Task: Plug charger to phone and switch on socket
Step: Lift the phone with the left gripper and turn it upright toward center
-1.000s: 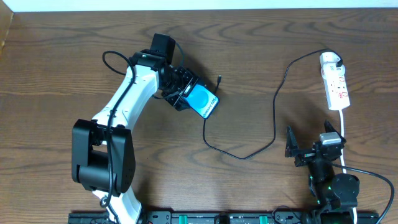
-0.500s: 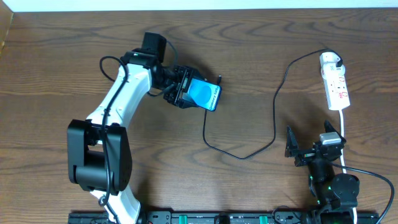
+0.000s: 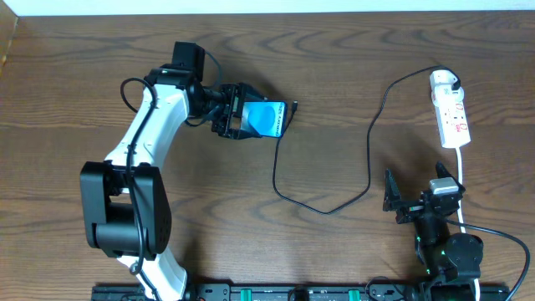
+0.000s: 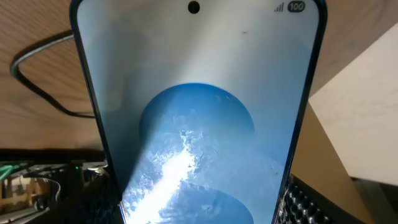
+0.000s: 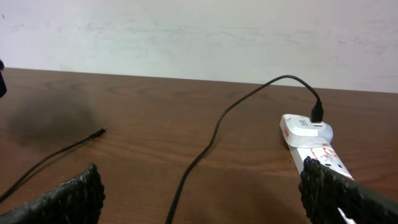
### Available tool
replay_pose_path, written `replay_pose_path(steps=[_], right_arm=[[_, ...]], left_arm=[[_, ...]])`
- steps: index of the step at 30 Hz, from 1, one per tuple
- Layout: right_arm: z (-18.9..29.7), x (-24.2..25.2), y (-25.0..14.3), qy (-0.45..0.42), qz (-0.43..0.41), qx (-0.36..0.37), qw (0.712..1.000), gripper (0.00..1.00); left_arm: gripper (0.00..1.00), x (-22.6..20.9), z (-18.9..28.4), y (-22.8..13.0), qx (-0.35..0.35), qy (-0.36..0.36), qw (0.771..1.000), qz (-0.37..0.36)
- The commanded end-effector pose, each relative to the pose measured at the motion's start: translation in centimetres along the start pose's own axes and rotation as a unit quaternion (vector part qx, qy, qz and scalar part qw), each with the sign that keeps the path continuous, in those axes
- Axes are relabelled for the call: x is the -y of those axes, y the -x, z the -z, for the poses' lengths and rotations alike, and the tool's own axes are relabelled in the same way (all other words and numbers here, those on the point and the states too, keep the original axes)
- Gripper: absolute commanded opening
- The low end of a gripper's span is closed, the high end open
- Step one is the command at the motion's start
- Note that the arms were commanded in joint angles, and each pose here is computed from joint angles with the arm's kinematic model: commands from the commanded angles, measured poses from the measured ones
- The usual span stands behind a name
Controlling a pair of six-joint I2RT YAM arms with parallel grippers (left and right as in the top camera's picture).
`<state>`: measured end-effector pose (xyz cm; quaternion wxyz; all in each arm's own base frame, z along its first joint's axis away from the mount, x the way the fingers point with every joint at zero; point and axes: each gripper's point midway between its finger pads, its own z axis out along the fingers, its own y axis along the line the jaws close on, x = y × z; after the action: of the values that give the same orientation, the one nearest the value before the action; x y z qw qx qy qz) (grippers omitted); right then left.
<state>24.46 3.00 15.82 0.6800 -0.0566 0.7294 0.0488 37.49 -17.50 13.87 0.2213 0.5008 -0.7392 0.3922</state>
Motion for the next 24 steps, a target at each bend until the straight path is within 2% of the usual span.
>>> replay_pose_path(steps=[1,24], right_arm=[[0.00,-0.01,-0.10,-0.001,0.002,-0.001,1.000,0.99],[0.00,-0.01,-0.09,-0.001,0.002,-0.001,1.000,0.99]], left_arm=[[0.64,0.64,0.78,-1.09,-0.032,-0.016,0.999,0.009],[0.64,0.69,0.97,-0.91,-0.031,-0.018,0.999,0.011]])
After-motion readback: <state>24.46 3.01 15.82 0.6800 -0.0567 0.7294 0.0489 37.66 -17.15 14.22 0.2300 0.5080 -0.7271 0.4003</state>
